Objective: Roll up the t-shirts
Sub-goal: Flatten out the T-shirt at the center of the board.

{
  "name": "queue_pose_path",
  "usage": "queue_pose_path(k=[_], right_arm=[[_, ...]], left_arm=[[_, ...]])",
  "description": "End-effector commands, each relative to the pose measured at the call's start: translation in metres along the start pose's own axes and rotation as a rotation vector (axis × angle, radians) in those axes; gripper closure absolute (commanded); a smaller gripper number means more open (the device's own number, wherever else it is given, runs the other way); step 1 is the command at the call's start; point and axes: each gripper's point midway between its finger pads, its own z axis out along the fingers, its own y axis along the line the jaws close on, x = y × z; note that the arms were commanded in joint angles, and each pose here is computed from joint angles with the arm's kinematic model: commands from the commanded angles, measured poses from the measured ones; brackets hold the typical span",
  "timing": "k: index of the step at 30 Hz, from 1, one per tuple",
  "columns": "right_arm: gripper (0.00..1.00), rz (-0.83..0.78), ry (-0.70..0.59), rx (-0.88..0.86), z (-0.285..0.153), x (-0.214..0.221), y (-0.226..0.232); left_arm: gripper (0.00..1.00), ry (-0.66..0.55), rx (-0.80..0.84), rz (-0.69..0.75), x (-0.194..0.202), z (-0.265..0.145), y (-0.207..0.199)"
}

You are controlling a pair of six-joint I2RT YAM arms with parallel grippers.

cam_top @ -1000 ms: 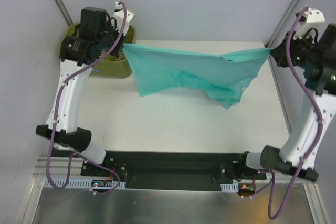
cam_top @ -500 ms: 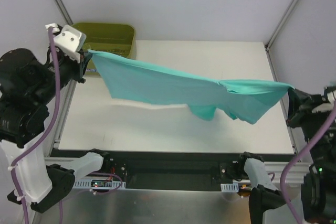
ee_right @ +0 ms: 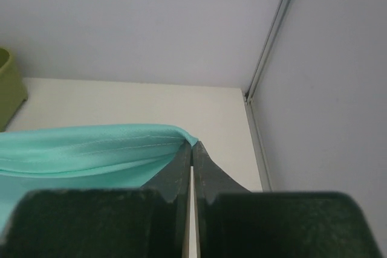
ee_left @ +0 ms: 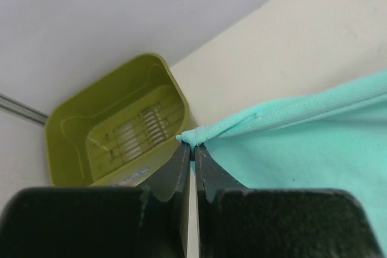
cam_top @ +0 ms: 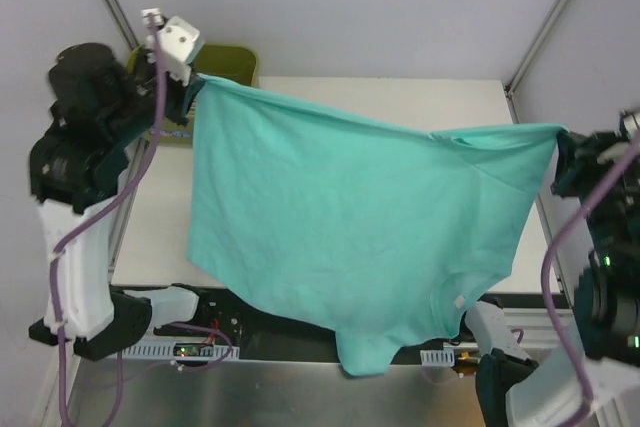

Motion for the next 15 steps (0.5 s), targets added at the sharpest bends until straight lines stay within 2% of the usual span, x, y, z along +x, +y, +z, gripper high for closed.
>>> queue_pose_path(k=[1,3,4,6,7,9,10,12,13,14,15], right_arm=[[0.99,0.033,0.165,-0.052,0.108,0.061,-0.016],[1.0,0.036,0.204,-0.1,0.134,0.086,-0.013],[0.99,0.062,0.306,-0.125,0.156,0.127,-0.012],[0.99,0.09,0.378,-0.167,0.177,0.16,-0.008],[0.99,0.126,0.481,-0.196,0.194,0.201,-0.006],[0.99,0.151,0.54,-0.227,0.215,0.236,-0.002],[0.99,0.179,0.621,-0.239,0.225,0.274,0.0],[0.99,0.159,0.649,-0.218,0.248,0.301,-0.006],[0.99,0.158,0.671,-0.214,0.256,0.313,-0.008],[0.99,0.169,0.73,-0.215,0.276,0.338,-0.012],[0.99,0.159,0.744,-0.207,0.287,0.345,-0.017]], left_arm=[[1.0,0.141,0.111,0.005,0.049,0.087,-0.008],[1.0,0.231,0.173,-0.013,0.085,0.123,-0.019],[1.0,0.248,0.195,-0.018,0.094,0.136,-0.022],[1.0,0.327,0.271,-0.051,0.126,0.17,-0.037],[1.0,0.346,0.295,-0.061,0.135,0.182,-0.043],[1.0,0.426,0.354,-0.076,0.169,0.216,-0.057],[1.0,0.486,0.383,-0.093,0.196,0.238,-0.065],[1.0,0.501,0.402,-0.102,0.206,0.262,-0.07],[1.0,0.56,0.419,-0.12,0.234,0.282,-0.077],[1.0,0.535,0.407,-0.114,0.228,0.295,-0.072],[1.0,0.54,0.398,-0.109,0.233,0.305,-0.071]])
